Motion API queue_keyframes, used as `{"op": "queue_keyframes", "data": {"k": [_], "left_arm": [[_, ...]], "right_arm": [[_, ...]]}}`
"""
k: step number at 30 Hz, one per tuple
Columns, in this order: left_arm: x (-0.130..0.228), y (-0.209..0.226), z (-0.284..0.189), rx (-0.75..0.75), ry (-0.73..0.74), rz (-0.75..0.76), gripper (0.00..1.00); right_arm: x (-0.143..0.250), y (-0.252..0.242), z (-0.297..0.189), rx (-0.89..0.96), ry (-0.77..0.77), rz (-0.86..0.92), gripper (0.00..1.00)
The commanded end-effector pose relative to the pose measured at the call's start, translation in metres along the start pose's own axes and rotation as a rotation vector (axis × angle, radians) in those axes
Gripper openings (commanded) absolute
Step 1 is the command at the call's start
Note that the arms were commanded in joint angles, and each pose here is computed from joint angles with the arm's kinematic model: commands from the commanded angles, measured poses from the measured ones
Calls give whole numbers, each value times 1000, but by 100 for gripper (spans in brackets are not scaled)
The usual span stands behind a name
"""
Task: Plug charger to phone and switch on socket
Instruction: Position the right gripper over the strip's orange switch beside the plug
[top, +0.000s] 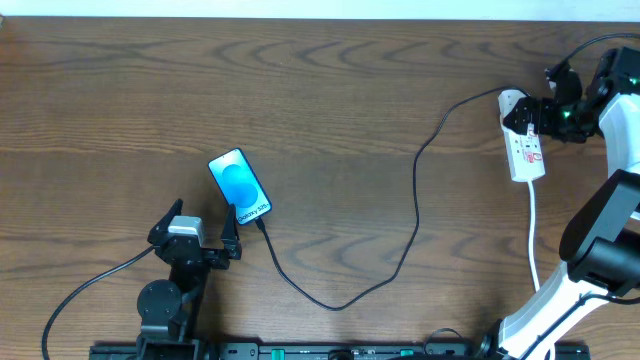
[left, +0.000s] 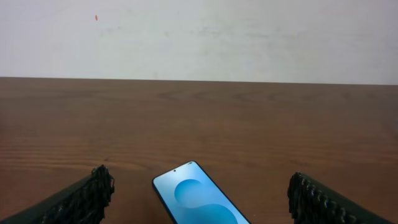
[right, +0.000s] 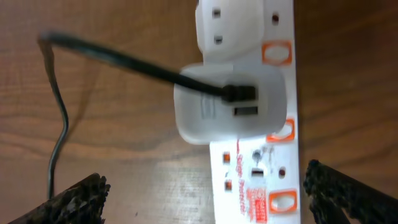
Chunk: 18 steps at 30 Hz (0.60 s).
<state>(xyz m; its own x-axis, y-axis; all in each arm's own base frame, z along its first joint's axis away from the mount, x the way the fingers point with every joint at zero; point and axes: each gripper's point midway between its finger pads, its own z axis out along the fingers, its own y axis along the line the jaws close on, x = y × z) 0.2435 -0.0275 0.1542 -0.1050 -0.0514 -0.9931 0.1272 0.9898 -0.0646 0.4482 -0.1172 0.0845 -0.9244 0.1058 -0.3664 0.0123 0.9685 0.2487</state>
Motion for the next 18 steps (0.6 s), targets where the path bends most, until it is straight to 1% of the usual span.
{"op": "queue_keyframes", "data": {"k": [1,9,18], "left_arm": [[15,-3,1,22,47,14,92],[15,-3,1,22,47,14,91],[15,-3,1,22,47,14,91]], "right_arm": [[7,0,8,-17,-3,-16,99],[14,5,19,-59,-9,-14,99],[4,1,20,-44,-49,-31,99]]}}
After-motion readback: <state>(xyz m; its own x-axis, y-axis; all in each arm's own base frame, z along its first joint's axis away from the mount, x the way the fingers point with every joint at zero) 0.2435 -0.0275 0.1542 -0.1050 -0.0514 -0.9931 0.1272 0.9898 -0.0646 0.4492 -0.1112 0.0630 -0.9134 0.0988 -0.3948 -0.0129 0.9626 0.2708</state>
